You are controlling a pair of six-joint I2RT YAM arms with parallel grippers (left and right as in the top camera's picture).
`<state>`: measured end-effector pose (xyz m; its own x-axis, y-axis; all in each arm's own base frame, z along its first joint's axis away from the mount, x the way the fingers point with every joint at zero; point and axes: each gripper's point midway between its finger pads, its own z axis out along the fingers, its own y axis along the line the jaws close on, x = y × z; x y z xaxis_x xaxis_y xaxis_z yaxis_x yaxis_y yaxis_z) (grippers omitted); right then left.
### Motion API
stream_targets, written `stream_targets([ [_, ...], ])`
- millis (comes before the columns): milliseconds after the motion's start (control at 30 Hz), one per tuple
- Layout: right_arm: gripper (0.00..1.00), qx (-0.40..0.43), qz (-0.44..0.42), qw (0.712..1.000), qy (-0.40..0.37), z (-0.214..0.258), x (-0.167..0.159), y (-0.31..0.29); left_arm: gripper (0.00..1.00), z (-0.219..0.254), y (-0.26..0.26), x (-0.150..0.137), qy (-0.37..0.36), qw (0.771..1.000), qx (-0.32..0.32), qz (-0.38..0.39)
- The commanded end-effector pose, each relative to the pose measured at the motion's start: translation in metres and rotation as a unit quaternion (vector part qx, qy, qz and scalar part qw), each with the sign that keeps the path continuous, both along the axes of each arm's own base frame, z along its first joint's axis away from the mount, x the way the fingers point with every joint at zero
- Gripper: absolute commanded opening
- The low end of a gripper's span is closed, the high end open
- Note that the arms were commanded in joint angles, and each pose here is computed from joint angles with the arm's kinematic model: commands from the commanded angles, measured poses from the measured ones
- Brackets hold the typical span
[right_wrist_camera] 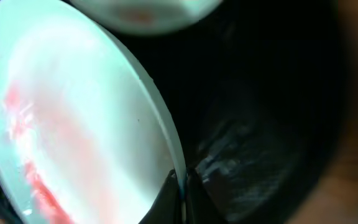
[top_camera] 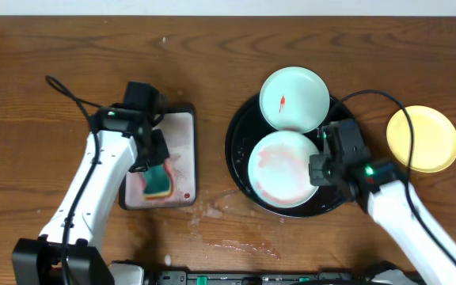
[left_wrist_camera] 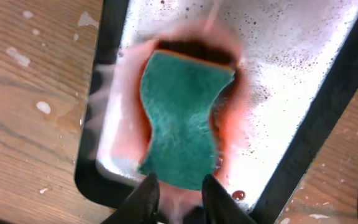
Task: Clean dirty plates on tray and stack at the side
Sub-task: 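Return the sponge to the white tray with the left gripper, then tilt the lower mint plate up by its rim with right gripper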
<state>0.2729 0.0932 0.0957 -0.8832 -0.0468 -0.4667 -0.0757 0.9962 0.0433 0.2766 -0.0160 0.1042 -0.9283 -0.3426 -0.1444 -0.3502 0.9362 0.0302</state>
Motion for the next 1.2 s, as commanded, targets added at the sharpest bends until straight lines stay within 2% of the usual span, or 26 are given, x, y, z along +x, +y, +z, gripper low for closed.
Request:
stream_targets([
  [0, 0.01, -0.104, -0.053, 0.988, -0.102, 0.038, 0.010, -0.031, 0.33, 0.004, -0.004, 0.000, -0.006, 0.999, -0.035, -0.012],
  [133, 0.01, -0.137, -0.067, 0.976, -0.157, 0.061, 0.015, -0.037, 0.44, 0.017, -0.011, -0.001, -0.029, 0.998, -0.061, -0.015],
  [367, 0.01, -0.210, -0.029, 0.953, -0.218, 0.086, 0.024, -0.030, 0.64, 0.054, -0.022, -0.008, -0.094, 0.991, -0.096, -0.025],
  [633, 0.01, -0.325, 0.004, 0.904, -0.277, 0.119, 0.017, -0.020, 0.69, 0.077, -0.020, -0.026, -0.124, 0.987, -0.097, -0.028],
  [667, 0.01, -0.331, 0.008, 0.900, -0.283, 0.121, 0.015, -0.017, 0.77, 0.077, -0.020, -0.027, -0.123, 0.987, -0.097, -0.028],
  [733, 0.01, -0.339, 0.020, 0.895, -0.290, 0.124, 0.012, -0.010, 0.83, 0.076, -0.020, -0.029, -0.118, 0.988, -0.097, -0.027],
  [967, 0.01, -0.344, 0.048, 0.883, -0.316, 0.134, 0.005, 0.010, 0.84, 0.076, -0.020, -0.029, -0.118, 0.988, -0.097, -0.027],
  [1167, 0.01, -0.393, 0.075, 0.854, -0.334, 0.149, 0.002, 0.018, 0.84, 0.076, -0.020, -0.029, -0.118, 0.988, -0.097, -0.027],
])
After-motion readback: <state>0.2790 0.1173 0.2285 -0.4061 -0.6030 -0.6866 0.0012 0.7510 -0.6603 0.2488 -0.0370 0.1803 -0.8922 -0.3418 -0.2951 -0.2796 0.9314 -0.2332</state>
